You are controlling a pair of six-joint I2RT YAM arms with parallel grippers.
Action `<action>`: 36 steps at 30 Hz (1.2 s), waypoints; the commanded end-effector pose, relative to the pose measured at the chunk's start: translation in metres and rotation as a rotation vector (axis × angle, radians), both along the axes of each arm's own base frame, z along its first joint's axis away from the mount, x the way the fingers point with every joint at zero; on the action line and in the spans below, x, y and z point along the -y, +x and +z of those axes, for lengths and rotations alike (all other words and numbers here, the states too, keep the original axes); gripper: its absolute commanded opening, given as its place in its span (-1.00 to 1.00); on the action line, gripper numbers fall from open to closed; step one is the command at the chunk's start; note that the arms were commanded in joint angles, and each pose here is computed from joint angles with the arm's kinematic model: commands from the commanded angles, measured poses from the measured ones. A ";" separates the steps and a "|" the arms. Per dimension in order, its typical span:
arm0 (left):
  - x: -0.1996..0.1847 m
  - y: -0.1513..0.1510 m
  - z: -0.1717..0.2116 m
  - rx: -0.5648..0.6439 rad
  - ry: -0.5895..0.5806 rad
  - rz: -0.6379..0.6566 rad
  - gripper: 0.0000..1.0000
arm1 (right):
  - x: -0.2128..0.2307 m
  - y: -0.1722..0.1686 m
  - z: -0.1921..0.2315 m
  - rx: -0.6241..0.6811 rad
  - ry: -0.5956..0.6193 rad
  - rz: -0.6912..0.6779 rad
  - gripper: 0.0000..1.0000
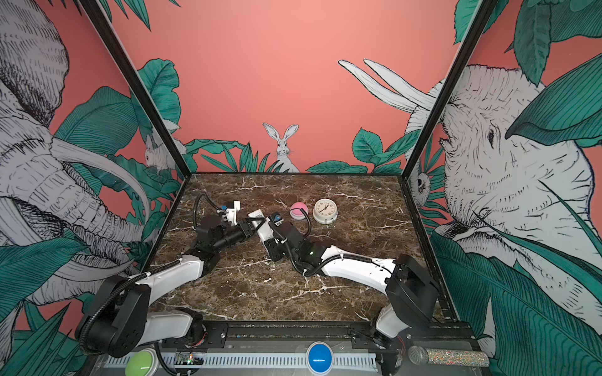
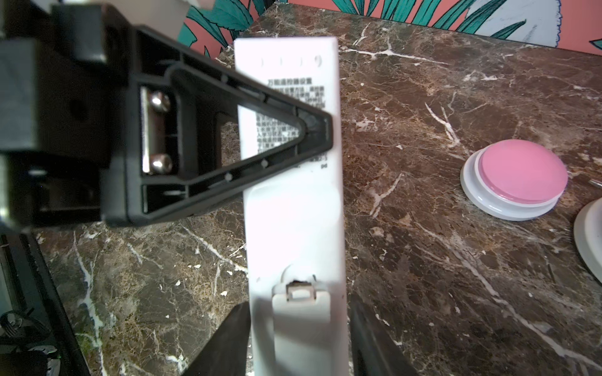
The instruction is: Load the batteries into the remote control
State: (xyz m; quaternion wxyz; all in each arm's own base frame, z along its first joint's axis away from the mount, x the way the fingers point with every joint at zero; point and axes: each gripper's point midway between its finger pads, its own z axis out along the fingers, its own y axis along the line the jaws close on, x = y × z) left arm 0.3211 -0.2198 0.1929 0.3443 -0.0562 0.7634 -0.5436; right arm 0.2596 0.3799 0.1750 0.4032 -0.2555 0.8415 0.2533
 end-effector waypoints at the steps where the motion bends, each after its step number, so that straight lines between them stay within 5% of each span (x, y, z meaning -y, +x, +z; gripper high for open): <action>1: -0.001 -0.002 0.024 0.072 -0.033 -0.002 -1.00 | -0.007 -0.004 -0.002 0.001 0.018 0.028 0.08; 20: -0.001 -0.008 0.019 0.069 -0.030 -0.017 -1.00 | 0.014 -0.009 0.041 0.036 0.052 0.008 0.28; 36: 0.006 -0.022 0.023 0.094 -0.032 -0.102 -1.00 | 0.042 -0.006 0.042 0.032 0.021 -0.008 0.23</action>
